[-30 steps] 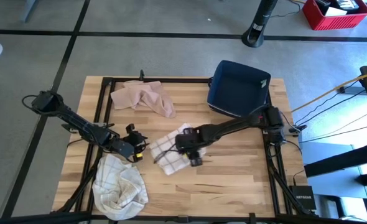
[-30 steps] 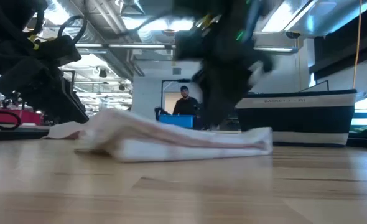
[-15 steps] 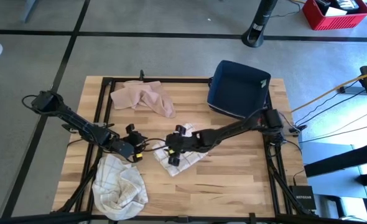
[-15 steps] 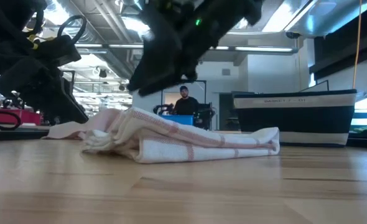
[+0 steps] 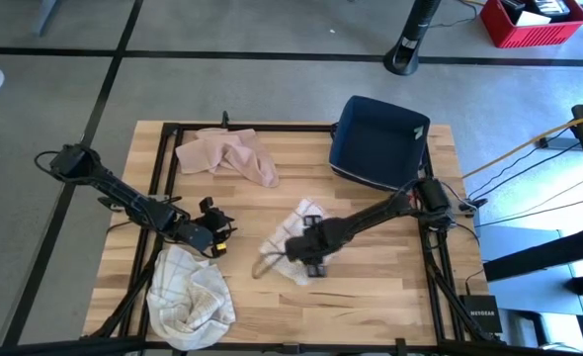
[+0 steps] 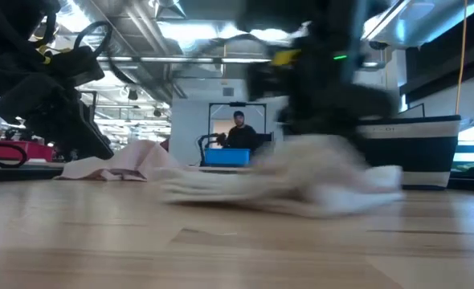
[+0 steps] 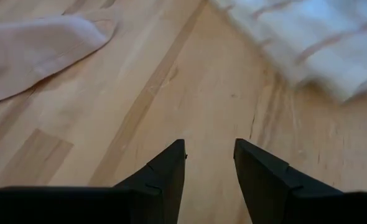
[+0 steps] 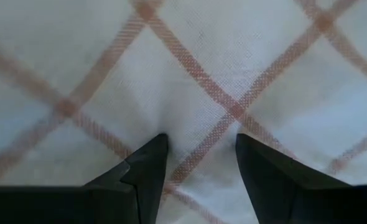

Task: Fold towel
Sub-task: Fold the white with red-stripe towel, then fold the white with grey-stripe towel

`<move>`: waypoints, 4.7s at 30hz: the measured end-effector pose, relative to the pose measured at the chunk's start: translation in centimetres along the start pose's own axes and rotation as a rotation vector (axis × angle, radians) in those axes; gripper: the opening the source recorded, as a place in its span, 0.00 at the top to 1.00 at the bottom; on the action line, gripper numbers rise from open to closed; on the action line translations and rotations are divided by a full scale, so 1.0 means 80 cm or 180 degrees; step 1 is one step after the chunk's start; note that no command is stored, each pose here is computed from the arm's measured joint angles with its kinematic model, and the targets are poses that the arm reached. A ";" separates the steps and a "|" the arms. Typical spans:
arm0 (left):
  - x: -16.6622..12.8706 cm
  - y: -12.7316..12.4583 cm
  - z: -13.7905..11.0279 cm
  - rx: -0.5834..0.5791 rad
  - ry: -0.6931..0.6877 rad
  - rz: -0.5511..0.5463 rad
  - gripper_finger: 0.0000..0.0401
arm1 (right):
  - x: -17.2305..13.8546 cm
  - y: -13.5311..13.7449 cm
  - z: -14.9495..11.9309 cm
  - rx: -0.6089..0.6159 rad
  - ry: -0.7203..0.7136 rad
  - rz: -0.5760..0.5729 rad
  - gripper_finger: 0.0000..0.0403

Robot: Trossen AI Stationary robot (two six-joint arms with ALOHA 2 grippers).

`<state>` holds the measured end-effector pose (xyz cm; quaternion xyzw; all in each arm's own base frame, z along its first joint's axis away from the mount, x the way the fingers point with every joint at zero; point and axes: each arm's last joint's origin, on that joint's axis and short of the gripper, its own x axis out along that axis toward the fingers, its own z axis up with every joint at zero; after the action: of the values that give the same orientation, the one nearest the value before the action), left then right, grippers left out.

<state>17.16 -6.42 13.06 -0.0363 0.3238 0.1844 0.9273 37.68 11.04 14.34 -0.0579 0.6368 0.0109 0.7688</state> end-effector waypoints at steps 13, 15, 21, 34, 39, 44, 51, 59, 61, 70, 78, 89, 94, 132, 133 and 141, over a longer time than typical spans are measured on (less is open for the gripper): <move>0.000 0.000 0.000 -0.0011 -0.0002 -0.0003 0.67 | -0.088 0.022 -0.035 0.0076 -0.0057 -0.0360 0.51; 0.000 0.000 0.000 -0.0013 -0.0002 -0.0003 0.67 | -0.096 0.022 -0.031 0.0227 -0.0443 -0.0391 0.51; 0.000 0.000 0.000 -0.0023 -0.0001 -0.0005 0.67 | -0.063 0.023 -0.049 0.0299 -0.0717 -0.0298 0.51; 0.000 -0.001 0.001 0.0070 -0.0024 -0.0022 0.67 | -0.025 0.013 -0.130 0.0216 0.0088 -0.0311 0.51; 0.002 0.001 0.004 0.0100 -0.0052 0.0000 0.67 | -0.045 0.015 -0.164 -0.0212 0.0718 -0.0540 0.51; 0.003 0.002 0.006 -0.0084 -0.0064 0.0021 0.67 | -0.067 0.011 -0.175 -0.0095 0.0835 -0.0681 0.51; -0.020 -0.028 0.069 0.0025 -0.0151 -0.0457 0.67 | -0.118 0.028 -0.115 0.0700 -0.1647 -0.0709 0.51; -0.084 -0.057 0.122 0.0319 0.0979 -0.1028 0.67 | -0.095 0.054 -0.079 0.0660 -0.3321 -0.0481 0.51; -0.098 -0.062 0.118 0.0208 0.1388 -0.1158 0.67 | -0.077 0.057 -0.078 0.0619 -0.3326 -0.0497 0.51; -0.114 -0.102 0.065 0.0321 0.2116 -0.1371 0.67 | -0.046 0.052 -0.069 0.0459 -0.3132 -0.0340 0.51; -0.092 -0.127 0.033 0.0701 0.2382 -0.1196 0.67 | -0.046 0.049 -0.067 0.0453 -0.3120 -0.0307 0.51; -0.061 -0.110 0.058 0.0512 0.2410 -0.1150 0.98 | -0.047 0.048 -0.066 0.0343 -0.3159 -0.0402 0.51; -0.061 -0.084 0.108 0.0586 0.1734 -0.1036 0.97 | -0.062 0.043 -0.054 -0.0035 -0.3286 -0.0745 0.51; -0.180 -0.047 0.247 0.0636 -0.0875 0.0339 0.99 | -0.103 -0.050 0.013 0.0116 -0.2168 -0.0384 0.51; -0.180 -0.047 0.247 0.0638 -0.0873 0.0340 0.99 | -0.100 -0.051 0.010 0.0119 -0.2055 -0.0453 0.51; -0.176 -0.049 0.243 0.0652 -0.0836 0.0356 0.99 | -0.097 -0.052 -0.019 0.0596 -0.1134 -0.0263 0.51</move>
<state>19.83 -10.92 36.84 0.1009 0.2184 0.2050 0.9487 35.11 7.20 22.02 -0.0094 0.4861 -0.0698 0.8711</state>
